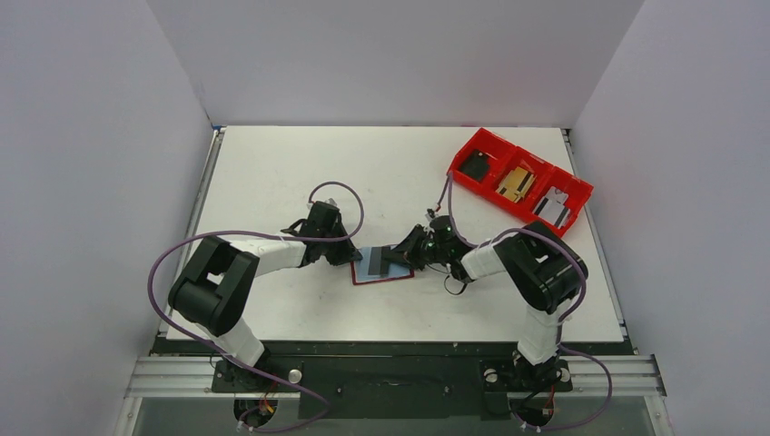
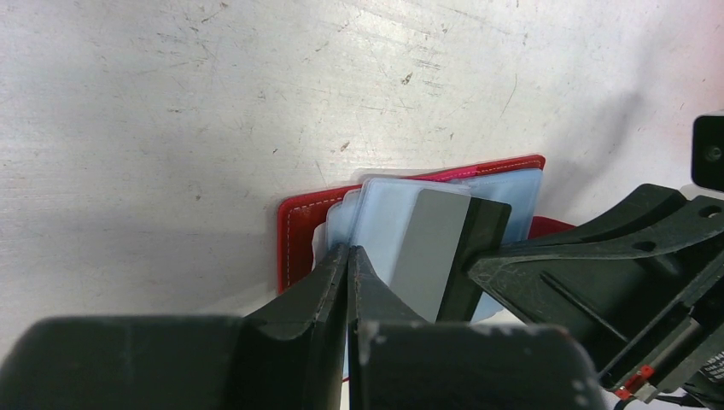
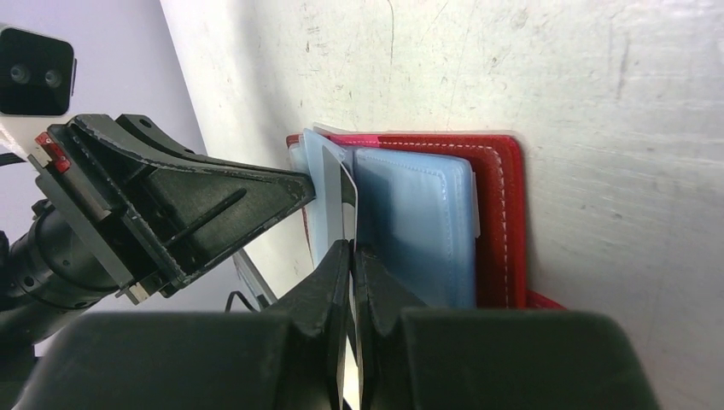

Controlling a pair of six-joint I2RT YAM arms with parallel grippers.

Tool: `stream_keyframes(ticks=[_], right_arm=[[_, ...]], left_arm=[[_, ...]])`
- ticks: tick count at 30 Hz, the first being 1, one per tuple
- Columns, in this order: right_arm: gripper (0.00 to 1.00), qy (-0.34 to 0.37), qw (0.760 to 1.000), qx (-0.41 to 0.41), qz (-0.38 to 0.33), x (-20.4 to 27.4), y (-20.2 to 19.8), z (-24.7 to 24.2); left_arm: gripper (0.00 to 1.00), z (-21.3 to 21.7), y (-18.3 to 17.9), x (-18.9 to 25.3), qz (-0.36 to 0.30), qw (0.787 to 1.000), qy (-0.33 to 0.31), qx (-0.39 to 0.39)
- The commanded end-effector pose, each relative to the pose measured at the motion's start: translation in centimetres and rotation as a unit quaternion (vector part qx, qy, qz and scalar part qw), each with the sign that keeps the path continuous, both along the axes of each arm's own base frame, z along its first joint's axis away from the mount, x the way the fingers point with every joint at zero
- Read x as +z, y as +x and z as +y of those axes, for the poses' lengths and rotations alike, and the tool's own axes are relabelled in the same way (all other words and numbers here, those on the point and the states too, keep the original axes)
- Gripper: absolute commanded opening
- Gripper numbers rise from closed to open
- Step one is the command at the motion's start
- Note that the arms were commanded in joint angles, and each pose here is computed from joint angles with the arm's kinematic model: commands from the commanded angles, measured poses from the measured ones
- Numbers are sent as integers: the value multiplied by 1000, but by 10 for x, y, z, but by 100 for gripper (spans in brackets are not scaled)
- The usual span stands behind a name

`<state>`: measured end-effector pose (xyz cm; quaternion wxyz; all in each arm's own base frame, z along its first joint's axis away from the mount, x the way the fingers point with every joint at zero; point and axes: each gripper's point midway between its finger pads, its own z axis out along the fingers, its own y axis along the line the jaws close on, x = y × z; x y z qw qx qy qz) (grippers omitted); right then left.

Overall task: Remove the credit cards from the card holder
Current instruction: Remove the credit card from the card holder, then place the credit card in the storage box.

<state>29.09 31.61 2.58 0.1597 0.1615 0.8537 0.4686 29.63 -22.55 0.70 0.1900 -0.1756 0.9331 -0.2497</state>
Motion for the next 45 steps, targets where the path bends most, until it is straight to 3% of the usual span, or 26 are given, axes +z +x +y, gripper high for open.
stream_keyframes(ticks=[1, 15, 33, 40, 45], right_arm=[[0, -34, 999, -13, -20, 4, 6, -18], [0, -89, 995, -12, -37, 14, 8, -44], [0, -97, 992, -23, -83, 79, 28, -52], [0, -93, 989, -58, -103, 115, 46, -73], [0, -95, 984, -105, -109, 138, 67, -99]], left_arm=[[0, 64, -74, -73, 134, 980, 150, 6], [0, 52, -59, -53, 103, 985, 137, -10], [0, 4, -1, 74, -49, 994, 67, -68], [33, -4, 7, 111, -90, 990, 53, -99], [41, -10, 8, 127, -100, 988, 35, -116]])
